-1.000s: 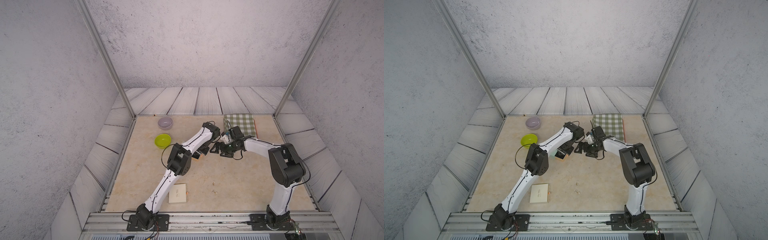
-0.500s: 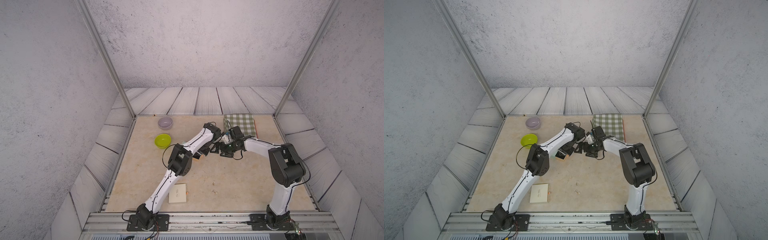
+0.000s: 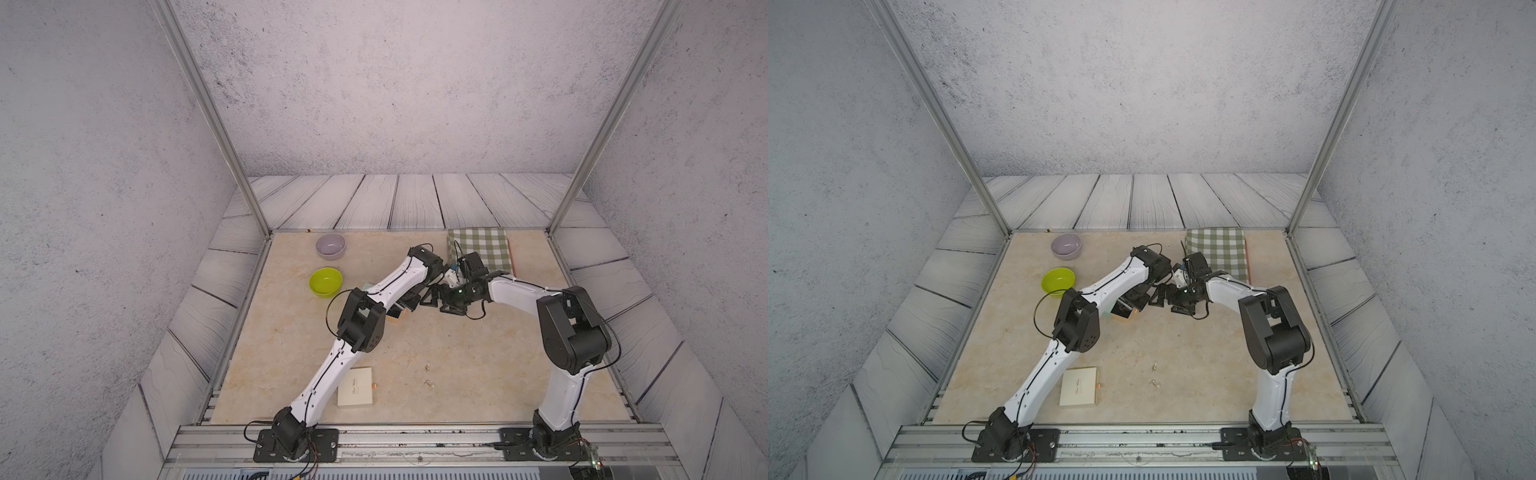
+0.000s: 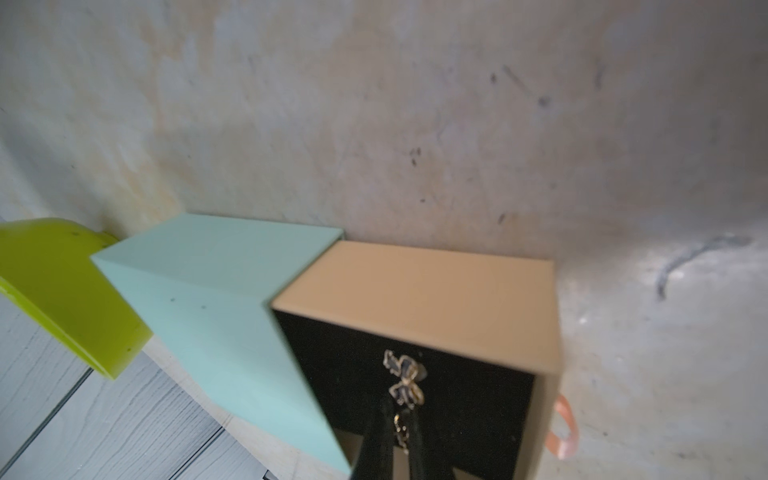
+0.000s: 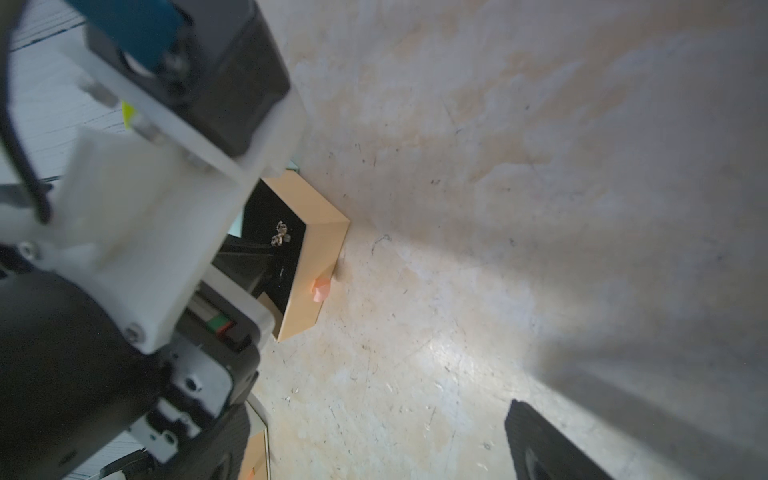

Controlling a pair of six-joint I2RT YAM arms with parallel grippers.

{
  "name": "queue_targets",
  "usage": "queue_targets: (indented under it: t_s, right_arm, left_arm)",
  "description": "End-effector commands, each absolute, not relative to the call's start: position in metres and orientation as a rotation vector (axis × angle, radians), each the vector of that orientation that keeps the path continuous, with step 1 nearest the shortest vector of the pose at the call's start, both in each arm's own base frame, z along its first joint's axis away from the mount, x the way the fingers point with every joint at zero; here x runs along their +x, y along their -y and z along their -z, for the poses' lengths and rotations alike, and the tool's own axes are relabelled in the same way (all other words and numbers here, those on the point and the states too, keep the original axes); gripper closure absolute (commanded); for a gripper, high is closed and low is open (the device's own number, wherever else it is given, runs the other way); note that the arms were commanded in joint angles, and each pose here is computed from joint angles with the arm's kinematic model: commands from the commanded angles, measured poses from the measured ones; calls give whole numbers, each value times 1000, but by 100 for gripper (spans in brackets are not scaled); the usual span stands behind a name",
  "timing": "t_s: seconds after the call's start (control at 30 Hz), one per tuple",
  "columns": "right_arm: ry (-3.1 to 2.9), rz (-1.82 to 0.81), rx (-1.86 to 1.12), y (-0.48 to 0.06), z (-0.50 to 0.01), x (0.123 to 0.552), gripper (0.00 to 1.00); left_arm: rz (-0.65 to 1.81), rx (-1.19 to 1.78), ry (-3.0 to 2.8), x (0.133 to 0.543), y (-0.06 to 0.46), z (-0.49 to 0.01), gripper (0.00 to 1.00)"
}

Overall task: Place the earrings into the drawer-style jewelry box
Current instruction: Insert the earring into the inner lining.

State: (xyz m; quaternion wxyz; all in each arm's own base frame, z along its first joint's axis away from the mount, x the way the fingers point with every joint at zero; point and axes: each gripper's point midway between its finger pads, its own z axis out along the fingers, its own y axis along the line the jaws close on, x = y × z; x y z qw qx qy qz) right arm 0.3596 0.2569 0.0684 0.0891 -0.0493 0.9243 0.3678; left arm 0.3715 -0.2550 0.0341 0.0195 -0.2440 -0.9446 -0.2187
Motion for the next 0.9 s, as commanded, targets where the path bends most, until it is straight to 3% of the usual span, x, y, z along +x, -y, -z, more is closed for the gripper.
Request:
queue_targets:
  t_s: [0.0, 0.87]
  right_arm:
    - [-2751, -1113, -147, -256, -69, 356, 1]
    - [-2736, -1115, -146, -255, -74, 359, 1]
  left_arm:
    - [747, -769, 2840, 357, 246, -34, 100]
    - [751, -796, 2802, 344, 251, -25, 100]
